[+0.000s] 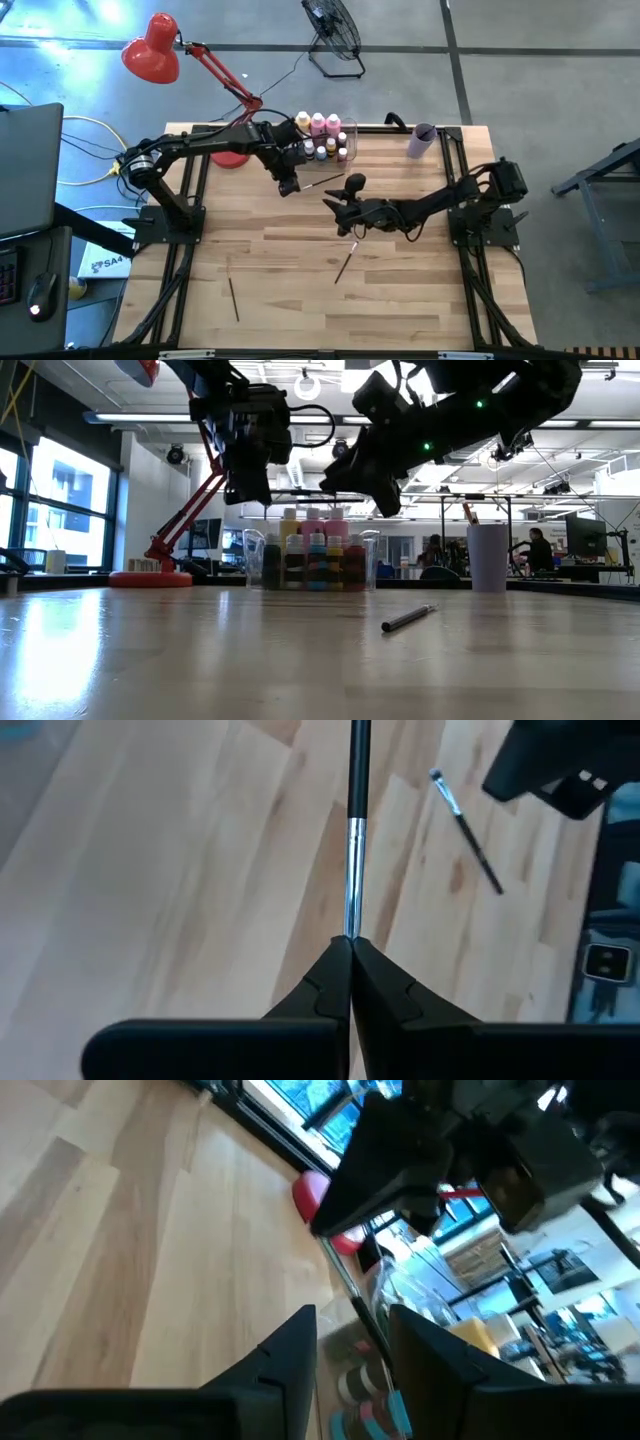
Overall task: Pick & Place Paint Supplies
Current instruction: Put the black paint brush into the violet cup
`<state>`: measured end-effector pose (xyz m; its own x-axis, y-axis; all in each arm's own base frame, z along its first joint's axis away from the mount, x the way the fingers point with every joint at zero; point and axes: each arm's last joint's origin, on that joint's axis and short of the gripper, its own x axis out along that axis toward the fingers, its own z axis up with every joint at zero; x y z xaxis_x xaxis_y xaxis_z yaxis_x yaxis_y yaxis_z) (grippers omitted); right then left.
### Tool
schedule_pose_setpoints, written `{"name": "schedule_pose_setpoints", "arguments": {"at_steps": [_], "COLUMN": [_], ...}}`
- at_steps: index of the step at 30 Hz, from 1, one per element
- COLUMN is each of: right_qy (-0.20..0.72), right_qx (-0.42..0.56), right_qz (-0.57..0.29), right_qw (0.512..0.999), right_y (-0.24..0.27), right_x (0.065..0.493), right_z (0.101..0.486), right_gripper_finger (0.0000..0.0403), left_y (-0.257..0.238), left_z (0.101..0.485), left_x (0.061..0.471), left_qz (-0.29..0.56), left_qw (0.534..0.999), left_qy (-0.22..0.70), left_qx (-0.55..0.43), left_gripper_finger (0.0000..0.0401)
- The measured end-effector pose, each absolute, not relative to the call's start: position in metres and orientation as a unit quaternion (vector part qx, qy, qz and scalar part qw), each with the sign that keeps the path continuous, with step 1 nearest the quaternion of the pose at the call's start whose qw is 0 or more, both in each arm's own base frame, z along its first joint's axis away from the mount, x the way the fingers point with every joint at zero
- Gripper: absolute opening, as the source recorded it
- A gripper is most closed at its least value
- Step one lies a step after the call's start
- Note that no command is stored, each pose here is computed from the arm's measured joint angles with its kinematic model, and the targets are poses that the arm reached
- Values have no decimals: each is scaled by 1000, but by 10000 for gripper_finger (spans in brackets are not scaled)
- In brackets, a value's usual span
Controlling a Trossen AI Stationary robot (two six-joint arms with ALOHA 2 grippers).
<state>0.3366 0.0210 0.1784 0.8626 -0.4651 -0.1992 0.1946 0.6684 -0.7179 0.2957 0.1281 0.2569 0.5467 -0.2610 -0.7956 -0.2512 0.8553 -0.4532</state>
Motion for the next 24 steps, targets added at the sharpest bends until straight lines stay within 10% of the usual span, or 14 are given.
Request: {"name": "schedule_pose_setpoints", "arguments": {"at_steps": [24], "right_qy": [211], "right_qx": [-439], "right_qz": [-219], "right_qw": [845], "right_y": [24], "right_x": [385], "right_z": [162], "right_gripper_finger": [142], "left_y": [125], "left_z": [257], "left_x": [294], "left_qz": [-25], "left_qw": [824], "left_qy": [480], "left_qx": [-300], "left_gripper_finger": [0]}}
